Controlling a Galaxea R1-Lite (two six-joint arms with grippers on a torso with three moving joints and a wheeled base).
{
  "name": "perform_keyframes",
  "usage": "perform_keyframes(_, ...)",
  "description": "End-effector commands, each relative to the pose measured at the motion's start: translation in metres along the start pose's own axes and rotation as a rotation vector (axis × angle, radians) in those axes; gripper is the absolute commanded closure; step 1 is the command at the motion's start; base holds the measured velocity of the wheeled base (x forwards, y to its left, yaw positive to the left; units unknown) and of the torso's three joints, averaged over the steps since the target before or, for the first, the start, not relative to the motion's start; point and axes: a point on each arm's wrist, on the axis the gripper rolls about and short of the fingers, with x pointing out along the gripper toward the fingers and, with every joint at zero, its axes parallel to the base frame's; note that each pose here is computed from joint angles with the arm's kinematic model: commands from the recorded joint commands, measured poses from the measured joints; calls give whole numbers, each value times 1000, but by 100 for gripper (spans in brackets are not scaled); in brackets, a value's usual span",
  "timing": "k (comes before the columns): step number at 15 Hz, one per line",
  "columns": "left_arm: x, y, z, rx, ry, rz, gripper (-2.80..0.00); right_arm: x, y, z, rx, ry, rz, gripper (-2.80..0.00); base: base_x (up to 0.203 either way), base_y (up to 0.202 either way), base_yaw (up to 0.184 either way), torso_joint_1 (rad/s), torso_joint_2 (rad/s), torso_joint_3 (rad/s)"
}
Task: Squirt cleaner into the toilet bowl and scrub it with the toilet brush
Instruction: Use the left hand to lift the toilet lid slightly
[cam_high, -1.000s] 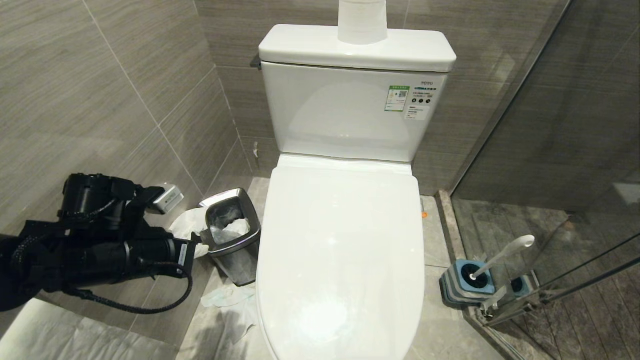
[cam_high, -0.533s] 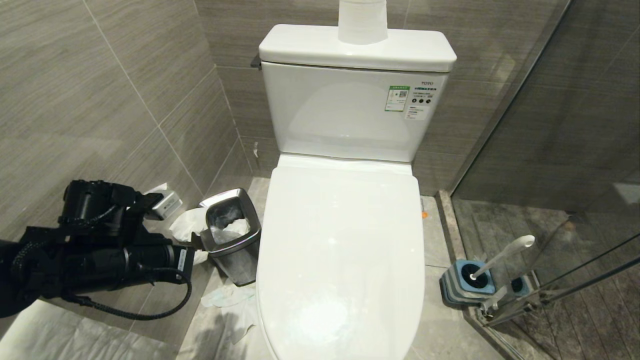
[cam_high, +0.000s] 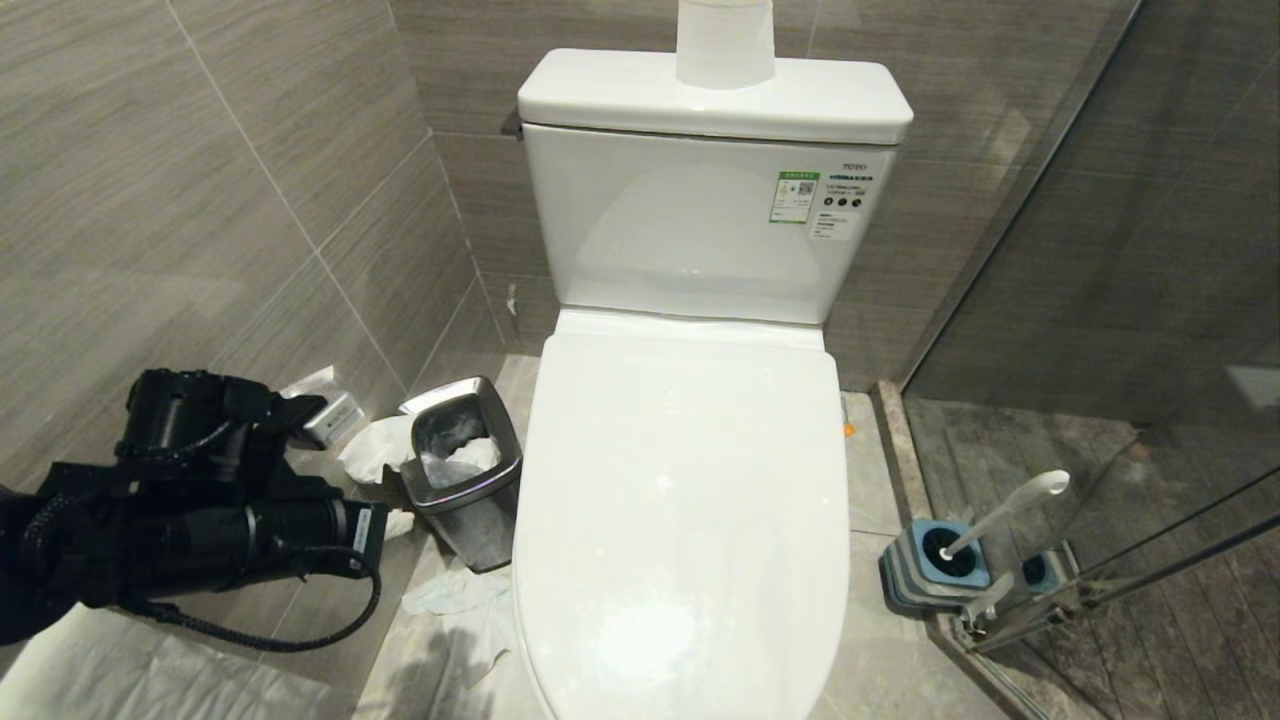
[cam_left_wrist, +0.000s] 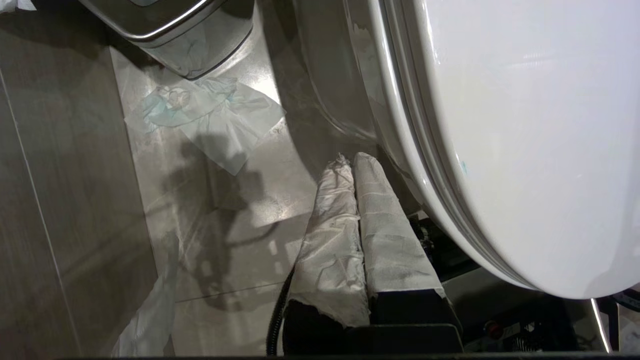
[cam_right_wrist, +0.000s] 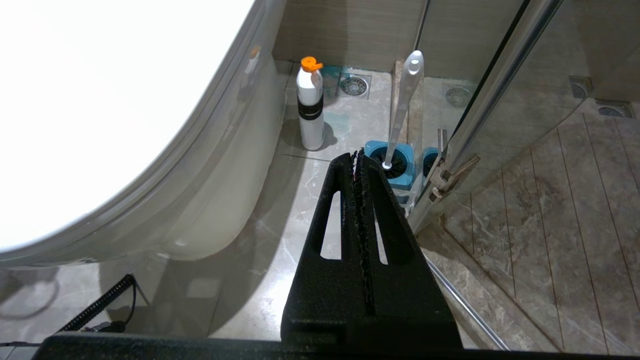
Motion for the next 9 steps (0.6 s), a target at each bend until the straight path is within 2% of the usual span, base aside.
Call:
perform_keyframes(1,0,0,-4,-4,12,-5,0,0,0,0,0,0,1,0,0,0,0,0,0,0)
perform_keyframes(4,1,-1,-8,-13,25,-38,0,0,0,0,0,0,1,0,0,0,0,0,0,0)
perform_keyframes(9,3,1,-8,-69,34,-53,0,0,0,0,0,0,1,0,0,0,0,0,0,0)
